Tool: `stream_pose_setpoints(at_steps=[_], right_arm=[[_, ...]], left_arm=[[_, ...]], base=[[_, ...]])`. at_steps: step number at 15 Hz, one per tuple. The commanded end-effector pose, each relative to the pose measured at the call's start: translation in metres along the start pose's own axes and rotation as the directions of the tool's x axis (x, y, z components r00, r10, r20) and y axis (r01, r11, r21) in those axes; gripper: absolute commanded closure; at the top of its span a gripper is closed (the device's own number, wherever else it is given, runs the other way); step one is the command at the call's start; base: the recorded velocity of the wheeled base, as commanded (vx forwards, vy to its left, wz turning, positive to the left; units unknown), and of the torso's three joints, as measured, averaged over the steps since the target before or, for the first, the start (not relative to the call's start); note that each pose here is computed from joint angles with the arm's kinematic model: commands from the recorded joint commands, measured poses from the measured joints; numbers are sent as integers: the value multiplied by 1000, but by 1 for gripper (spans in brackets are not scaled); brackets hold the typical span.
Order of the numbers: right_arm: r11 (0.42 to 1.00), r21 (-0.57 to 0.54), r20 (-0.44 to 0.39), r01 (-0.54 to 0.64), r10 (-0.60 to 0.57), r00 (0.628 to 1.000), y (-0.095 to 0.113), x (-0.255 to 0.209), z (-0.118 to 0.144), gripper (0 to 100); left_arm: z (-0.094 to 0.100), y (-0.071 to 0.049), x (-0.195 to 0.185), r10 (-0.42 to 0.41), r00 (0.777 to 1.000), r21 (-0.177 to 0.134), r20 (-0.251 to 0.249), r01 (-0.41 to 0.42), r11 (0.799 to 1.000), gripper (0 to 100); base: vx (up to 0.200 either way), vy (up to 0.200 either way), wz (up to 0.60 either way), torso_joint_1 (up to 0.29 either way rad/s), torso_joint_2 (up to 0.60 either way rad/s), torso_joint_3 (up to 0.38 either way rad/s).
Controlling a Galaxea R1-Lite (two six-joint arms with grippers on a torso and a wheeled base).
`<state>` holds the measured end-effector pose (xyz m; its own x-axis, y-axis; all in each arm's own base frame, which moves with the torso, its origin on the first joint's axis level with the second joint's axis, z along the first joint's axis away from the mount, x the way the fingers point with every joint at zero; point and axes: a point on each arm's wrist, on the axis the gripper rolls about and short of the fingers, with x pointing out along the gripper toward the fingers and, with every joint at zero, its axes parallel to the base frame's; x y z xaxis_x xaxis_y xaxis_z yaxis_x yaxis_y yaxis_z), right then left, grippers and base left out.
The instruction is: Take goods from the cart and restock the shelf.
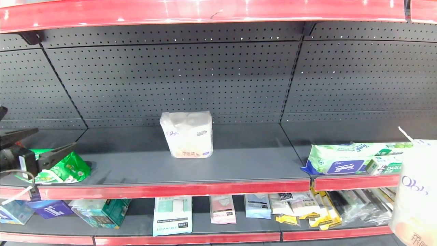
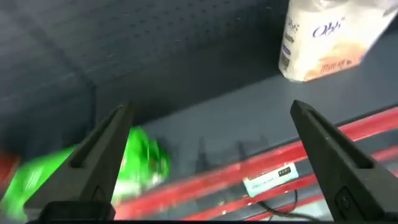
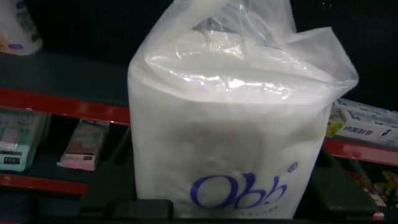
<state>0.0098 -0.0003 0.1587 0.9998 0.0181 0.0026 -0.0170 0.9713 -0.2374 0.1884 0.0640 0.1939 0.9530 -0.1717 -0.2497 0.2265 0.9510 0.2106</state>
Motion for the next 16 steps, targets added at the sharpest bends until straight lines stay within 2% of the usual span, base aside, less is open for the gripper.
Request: stream_pose_setpoints(at_steps=[1, 2, 3, 5, 9, 10, 11, 13, 15, 16], right_arm=[[1000, -3, -14, -1, 0, 1000, 0, 1, -2, 100], [1000, -9, -18, 0, 0, 1000, 1, 2, -3, 100], [1000, -23, -23, -2, 1, 1000, 1, 2, -5, 100], [999, -40, -30, -4, 3, 1000, 2, 2, -7, 100], [998, -66, -33, -6, 4, 999, 2, 2, -8, 100], [998, -66, -33, -7, 5, 999, 2, 2, -8, 100], [998, -66, -34, -8, 6, 999, 2, 2, -8, 100], [998, -68, -40, -10, 7, 999, 3, 2, -10, 100], [998, -68, -42, -10, 7, 999, 3, 2, -12, 100], [998, -68, -42, -10, 7, 999, 3, 2, -12, 100]], left_arm=[[-36, 50, 72, -170, 985, -9, -40, 169, 986, 0], [-44, 56, 89, -219, 975, -5, -40, 219, 976, 0], [-48, 58, 103, -270, 963, 12, -27, 270, 963, 0], [-49, 56, 127, -379, 925, 23, 14, 379, 925, 0], [-40, 26, 168, -535, 843, 60, 51, 533, 844, 0], [-36, 21, 180, -556, 829, 76, 58, 552, 830, 0], [-33, 18, 186, -565, 823, 85, 62, 559, 825, 0], [-22, 11, 205, -590, 803, 87, 83, 584, 807, 0], [-17, 1, 223, -632, 767, 106, 105, 624, 774, 0], [-18, -1, 224, -644, 758, 106, 107, 635, 765, 0]], base=[[0, 0, 0, 0, 0, 0], [0, 0, 0, 0, 0, 0], [0, 0, 0, 0, 0, 0], [0, 0, 0, 0, 0, 0], [0, 0, 0, 0, 0, 0], [0, 0, 0, 0, 0, 0], [0, 0, 0, 0, 0, 0], [0, 0, 0, 0, 0, 0], [0, 0, 0, 0, 0, 0], [0, 0, 0, 0, 0, 0]])
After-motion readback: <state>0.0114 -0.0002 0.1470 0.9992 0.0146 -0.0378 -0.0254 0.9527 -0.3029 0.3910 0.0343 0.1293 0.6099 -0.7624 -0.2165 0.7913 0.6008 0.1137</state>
